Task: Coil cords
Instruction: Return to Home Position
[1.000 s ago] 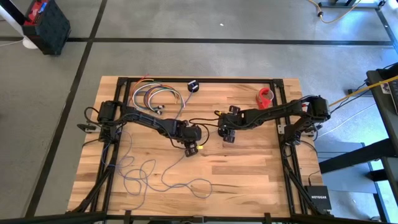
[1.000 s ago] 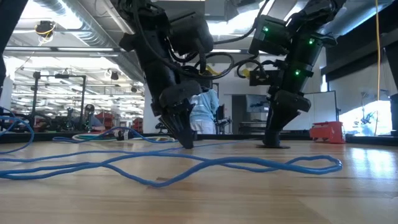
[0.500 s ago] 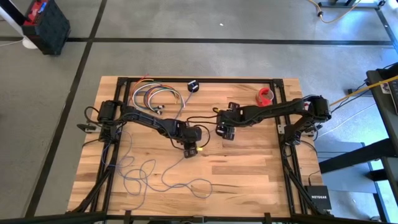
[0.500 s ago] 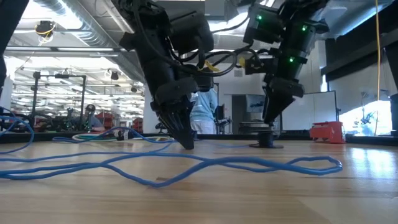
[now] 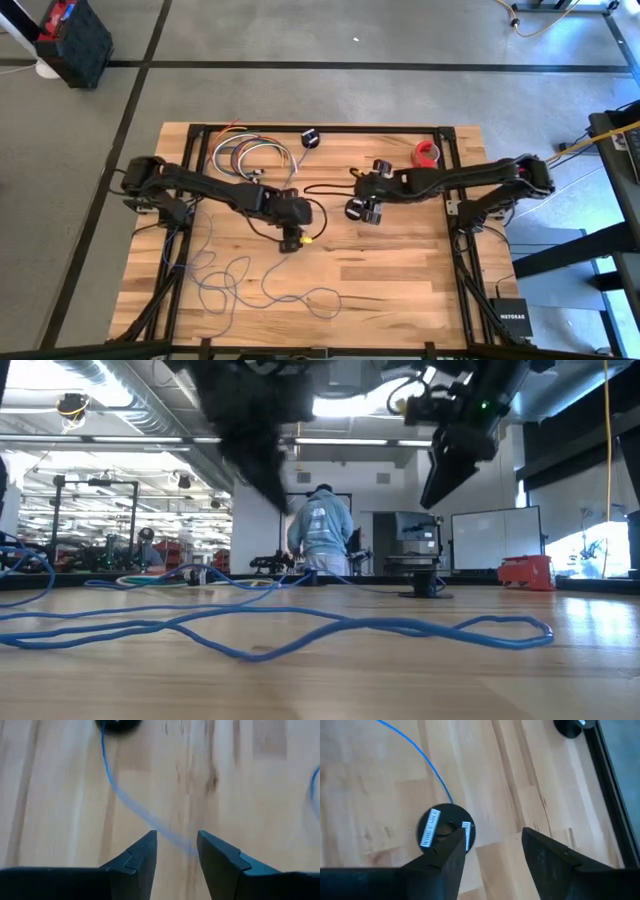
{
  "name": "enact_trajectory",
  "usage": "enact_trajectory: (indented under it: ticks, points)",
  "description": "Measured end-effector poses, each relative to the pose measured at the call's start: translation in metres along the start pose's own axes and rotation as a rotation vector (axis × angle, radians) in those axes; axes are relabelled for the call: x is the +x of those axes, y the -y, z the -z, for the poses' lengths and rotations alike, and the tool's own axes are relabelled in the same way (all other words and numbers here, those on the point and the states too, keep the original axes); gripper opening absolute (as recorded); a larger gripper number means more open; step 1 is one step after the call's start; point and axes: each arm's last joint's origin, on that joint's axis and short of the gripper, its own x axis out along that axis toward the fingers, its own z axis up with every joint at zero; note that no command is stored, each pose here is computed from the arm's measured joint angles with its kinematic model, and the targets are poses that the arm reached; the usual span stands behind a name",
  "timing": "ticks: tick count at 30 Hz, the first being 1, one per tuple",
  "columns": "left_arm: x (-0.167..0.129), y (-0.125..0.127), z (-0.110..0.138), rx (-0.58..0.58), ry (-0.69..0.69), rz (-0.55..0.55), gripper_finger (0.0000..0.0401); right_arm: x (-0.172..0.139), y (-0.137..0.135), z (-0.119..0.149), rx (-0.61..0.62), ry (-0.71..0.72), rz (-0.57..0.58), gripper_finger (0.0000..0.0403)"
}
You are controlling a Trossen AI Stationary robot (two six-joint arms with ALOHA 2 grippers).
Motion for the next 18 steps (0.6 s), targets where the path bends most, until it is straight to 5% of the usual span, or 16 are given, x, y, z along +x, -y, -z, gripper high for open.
enact_trajectory:
  ticks: [3, 8, 18]
  points:
    - [-0.011, -0.002, 0.008, 0.017, -0.044, -0.054, 0.0134, -0.013, 0.003, 0.002, 0.012, 0.028, -0.039, 0.0198]
    - [-0.048, 0.002, 0.014, 0.055, 0.258, -0.096, 0.0127, -0.041, 0.011, 0.013, 0.057, 0.194, -0.046, 0.0198]
    - [-0.093, -0.019, 0.109, -0.011, 0.703, -0.048, 0.0114, -0.066, 0.023, 0.083, 0.259, 0.741, -0.111, 0.0198]
